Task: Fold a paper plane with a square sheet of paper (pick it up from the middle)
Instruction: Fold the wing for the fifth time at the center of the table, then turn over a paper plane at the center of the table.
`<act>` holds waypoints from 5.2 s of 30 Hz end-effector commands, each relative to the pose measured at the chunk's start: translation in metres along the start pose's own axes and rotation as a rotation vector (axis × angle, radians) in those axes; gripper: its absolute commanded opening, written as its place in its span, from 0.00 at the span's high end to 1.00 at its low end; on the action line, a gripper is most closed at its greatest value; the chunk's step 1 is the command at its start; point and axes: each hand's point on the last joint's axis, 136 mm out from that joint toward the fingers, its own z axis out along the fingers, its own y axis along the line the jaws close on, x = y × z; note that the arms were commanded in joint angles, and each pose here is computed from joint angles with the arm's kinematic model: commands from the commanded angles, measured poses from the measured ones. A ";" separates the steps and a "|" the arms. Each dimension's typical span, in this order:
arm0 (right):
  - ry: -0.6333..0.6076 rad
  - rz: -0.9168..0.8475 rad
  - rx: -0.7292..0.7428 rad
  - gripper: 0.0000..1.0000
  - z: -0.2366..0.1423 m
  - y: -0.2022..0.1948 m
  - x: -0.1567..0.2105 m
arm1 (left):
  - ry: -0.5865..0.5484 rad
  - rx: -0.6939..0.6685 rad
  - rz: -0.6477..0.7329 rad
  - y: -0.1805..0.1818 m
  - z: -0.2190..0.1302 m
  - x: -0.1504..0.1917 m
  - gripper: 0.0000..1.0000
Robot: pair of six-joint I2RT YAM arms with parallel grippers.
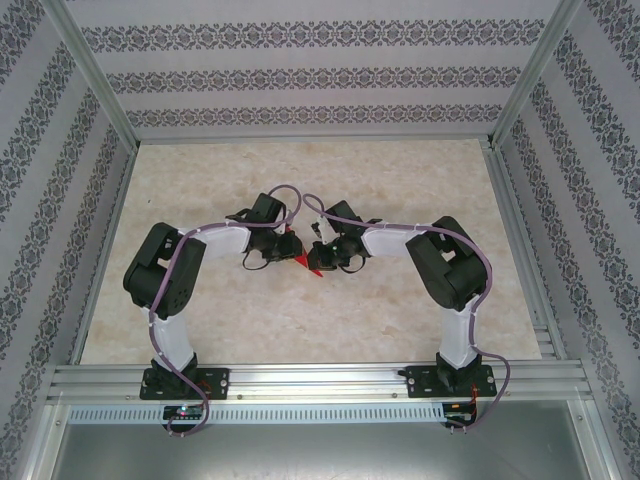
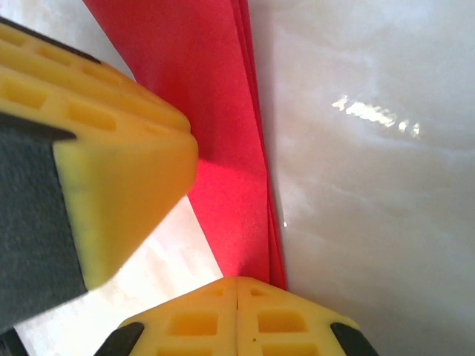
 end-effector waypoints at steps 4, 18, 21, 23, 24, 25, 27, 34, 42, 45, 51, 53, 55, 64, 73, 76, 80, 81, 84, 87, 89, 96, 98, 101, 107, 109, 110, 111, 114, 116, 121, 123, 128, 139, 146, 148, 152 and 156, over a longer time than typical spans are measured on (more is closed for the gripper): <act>0.115 0.079 0.129 0.94 0.015 -0.045 0.036 | -0.080 -0.011 0.071 0.005 -0.015 -0.023 0.80; 0.152 0.098 0.174 0.94 0.018 -0.058 0.048 | -0.086 -0.086 0.036 0.042 -0.010 -0.032 0.81; 0.166 0.101 0.202 0.94 0.018 -0.064 0.052 | -0.093 -0.099 0.027 0.049 -0.012 -0.034 0.81; 0.177 0.106 0.219 0.94 0.018 -0.068 0.056 | -0.098 -0.114 0.014 0.056 -0.012 -0.035 0.81; 0.180 0.104 0.228 0.94 0.017 -0.069 0.057 | -0.104 -0.122 0.006 0.060 -0.014 -0.037 0.81; 0.184 0.109 0.236 0.94 0.017 -0.071 0.058 | -0.108 -0.130 -0.005 0.064 -0.014 -0.037 0.81; 0.188 0.111 0.244 0.94 0.018 -0.073 0.060 | -0.122 -0.146 -0.022 0.072 -0.017 -0.039 0.81; 0.190 0.117 0.257 0.94 0.018 -0.076 0.062 | -0.167 -0.197 -0.097 0.104 -0.024 -0.046 0.81; 0.195 0.125 0.260 0.95 0.020 -0.078 0.063 | -0.250 -0.195 -0.168 0.122 -0.052 -0.070 0.81; 0.197 0.127 0.260 0.95 0.021 -0.079 0.064 | -0.287 -0.164 -0.144 0.109 -0.065 -0.083 0.81; 0.195 0.126 0.252 0.95 0.022 -0.077 0.063 | -0.330 0.011 -0.095 0.058 -0.085 -0.080 0.81; 0.195 0.128 0.253 0.95 0.022 -0.077 0.063 | -0.332 0.052 -0.078 0.043 -0.087 -0.071 0.81; 0.200 0.129 0.253 0.95 0.023 -0.078 0.065 | -0.324 0.103 -0.075 0.029 -0.084 -0.061 0.82; 0.210 0.139 0.255 0.95 0.026 -0.081 0.068 | -0.159 0.193 0.017 -0.023 -0.029 -0.030 0.85; 0.222 0.143 0.271 0.95 0.028 -0.085 0.071 | -0.106 0.055 -0.046 0.010 0.008 -0.023 0.87; 0.230 0.146 0.280 0.95 0.028 -0.088 0.074 | -0.126 -0.014 -0.075 0.031 0.007 -0.024 0.88; 0.234 0.147 0.291 0.95 0.028 -0.091 0.076 | -0.168 -0.063 -0.150 0.063 0.002 -0.026 0.89; 0.237 0.149 0.293 0.95 0.028 -0.092 0.077 | -0.185 -0.073 -0.170 0.071 -0.001 -0.028 0.89; 0.239 0.150 0.298 0.95 0.029 -0.093 0.078 | -0.227 -0.097 -0.218 0.094 -0.010 -0.032 0.89; 0.244 0.153 0.306 0.95 0.029 -0.096 0.079 | -0.266 -0.119 -0.247 0.111 -0.020 -0.039 0.89; 0.248 0.156 0.311 0.95 0.029 -0.097 0.081 | -0.281 -0.126 -0.258 0.118 -0.025 -0.044 0.88; 0.250 0.154 0.319 0.95 0.027 -0.097 0.081 | -0.324 -0.174 -0.296 0.141 -0.040 -0.058 0.88; 0.240 0.156 0.310 0.95 0.026 -0.095 0.078 | -0.337 -0.181 -0.301 0.143 -0.045 -0.062 0.88; 0.204 0.159 0.269 0.95 0.027 -0.080 0.067 | -0.363 -0.205 -0.279 0.141 -0.057 -0.072 0.88; 0.120 0.116 0.188 0.92 0.029 -0.037 0.037 | -0.404 -0.239 -0.230 0.127 -0.088 -0.084 0.83; 0.076 0.102 0.162 0.89 0.024 -0.023 0.024 | -0.402 -0.236 -0.226 0.122 -0.096 -0.083 0.81; 0.049 0.092 0.145 0.86 0.020 -0.014 0.015 | -0.399 -0.229 -0.220 0.118 -0.100 -0.082 0.79; 0.022 0.081 0.133 0.83 0.014 -0.006 0.007 | -0.396 -0.218 -0.215 0.114 -0.102 -0.081 0.78; -0.080 0.047 0.095 0.73 -0.010 0.021 -0.018 | -0.383 -0.202 -0.205 0.102 -0.110 -0.074 0.71; -0.157 0.027 0.091 0.63 -0.030 0.033 -0.032 | -0.367 -0.205 -0.203 0.095 -0.113 -0.068 0.67; -0.301 -0.005 0.163 0.49 -0.077 0.033 -0.046 | -0.341 -0.197 -0.187 0.072 -0.115 -0.057 0.57; -0.358 0.004 0.192 0.46 -0.095 0.025 -0.048 | -0.328 -0.214 -0.175 0.062 -0.114 -0.052 0.54; -0.460 0.044 0.232 0.36 -0.136 -0.006 -0.050 | -0.277 -0.317 -0.119 0.038 -0.108 -0.033 0.43; -0.580 0.070 0.322 0.02 -0.169 -0.062 -0.037 | -0.172 -0.471 -0.019 -0.006 -0.065 -0.002 0.12; -0.606 0.161 0.334 0.02 -0.173 -0.086 -0.033 | -0.111 -0.620 -0.015 -0.009 -0.043 -0.006 0.12; -0.598 0.166 0.337 0.02 -0.172 -0.088 -0.033 | -0.096 -0.651 -0.032 -0.004 -0.037 -0.007 0.15; -0.585 0.172 0.345 0.02 -0.171 -0.089 -0.032 | -0.098 -0.707 -0.052 0.002 -0.028 -0.014 0.20; -0.572 0.177 0.346 0.02 -0.169 -0.090 -0.031 | -0.113 -0.737 -0.060 0.002 -0.025 -0.022 0.26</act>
